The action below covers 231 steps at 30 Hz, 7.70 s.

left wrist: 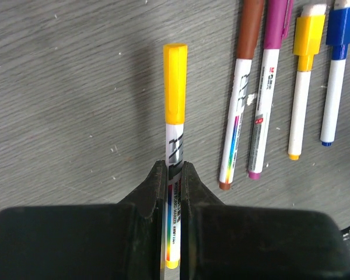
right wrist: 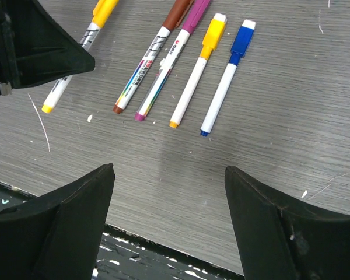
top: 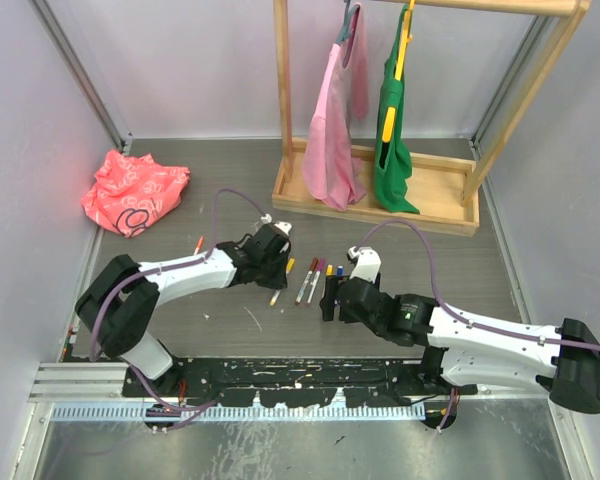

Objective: Insert the pens into the pen caps
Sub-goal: Place the pen at the center of the board, then pick up the pen from the center of the board.

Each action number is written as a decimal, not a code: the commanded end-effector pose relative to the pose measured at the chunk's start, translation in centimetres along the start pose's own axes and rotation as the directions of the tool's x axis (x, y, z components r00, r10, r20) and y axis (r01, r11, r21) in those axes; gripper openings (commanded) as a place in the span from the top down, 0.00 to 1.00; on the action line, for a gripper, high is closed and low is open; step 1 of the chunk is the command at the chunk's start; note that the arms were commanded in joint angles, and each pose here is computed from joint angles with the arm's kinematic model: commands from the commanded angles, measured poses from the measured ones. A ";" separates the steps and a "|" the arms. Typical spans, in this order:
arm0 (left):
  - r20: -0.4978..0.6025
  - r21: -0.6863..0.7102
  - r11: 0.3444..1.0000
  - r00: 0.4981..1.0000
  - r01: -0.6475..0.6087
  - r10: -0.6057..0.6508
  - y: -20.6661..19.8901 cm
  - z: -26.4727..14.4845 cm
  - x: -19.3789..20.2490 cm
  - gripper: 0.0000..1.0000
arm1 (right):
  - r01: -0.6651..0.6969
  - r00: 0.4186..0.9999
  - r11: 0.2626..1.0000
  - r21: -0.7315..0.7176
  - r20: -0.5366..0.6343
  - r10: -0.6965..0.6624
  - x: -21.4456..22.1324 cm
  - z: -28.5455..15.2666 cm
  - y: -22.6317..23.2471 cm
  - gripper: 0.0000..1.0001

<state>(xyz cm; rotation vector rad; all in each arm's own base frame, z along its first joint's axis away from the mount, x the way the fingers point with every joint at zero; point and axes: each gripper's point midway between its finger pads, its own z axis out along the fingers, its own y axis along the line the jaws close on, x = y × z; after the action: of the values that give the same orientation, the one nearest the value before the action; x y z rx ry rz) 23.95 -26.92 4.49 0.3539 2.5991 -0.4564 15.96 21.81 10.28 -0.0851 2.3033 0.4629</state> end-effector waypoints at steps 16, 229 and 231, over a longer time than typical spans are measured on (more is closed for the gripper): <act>0.120 0.003 1.000 0.992 0.028 -0.028 -2.5 3.6 -5.3 1.00 | 0.013 1.000 0.999 -0.033 -0.009 -0.013 -0.7 -0.5 -0.3 0.18; 0.535 0.607 0.777 0.809 -0.168 -0.244 -15.6 -18.5 -8.9 0.90 | -0.093 0.897 0.733 -0.674 0.264 0.356 -10.9 -7.9 10.5 1.00; 0.546 0.588 0.793 0.802 -0.162 -0.241 -15.1 -18.7 -9.1 0.94 | -0.094 0.896 0.743 -0.663 0.268 0.353 -10.8 -7.6 10.3 0.96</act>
<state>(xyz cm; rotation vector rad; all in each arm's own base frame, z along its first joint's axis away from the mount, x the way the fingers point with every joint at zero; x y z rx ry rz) 18.74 -35.50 24.53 0.3170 1.8863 -1.2114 15.91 27.57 22.38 -0.0603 1.7835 1.2164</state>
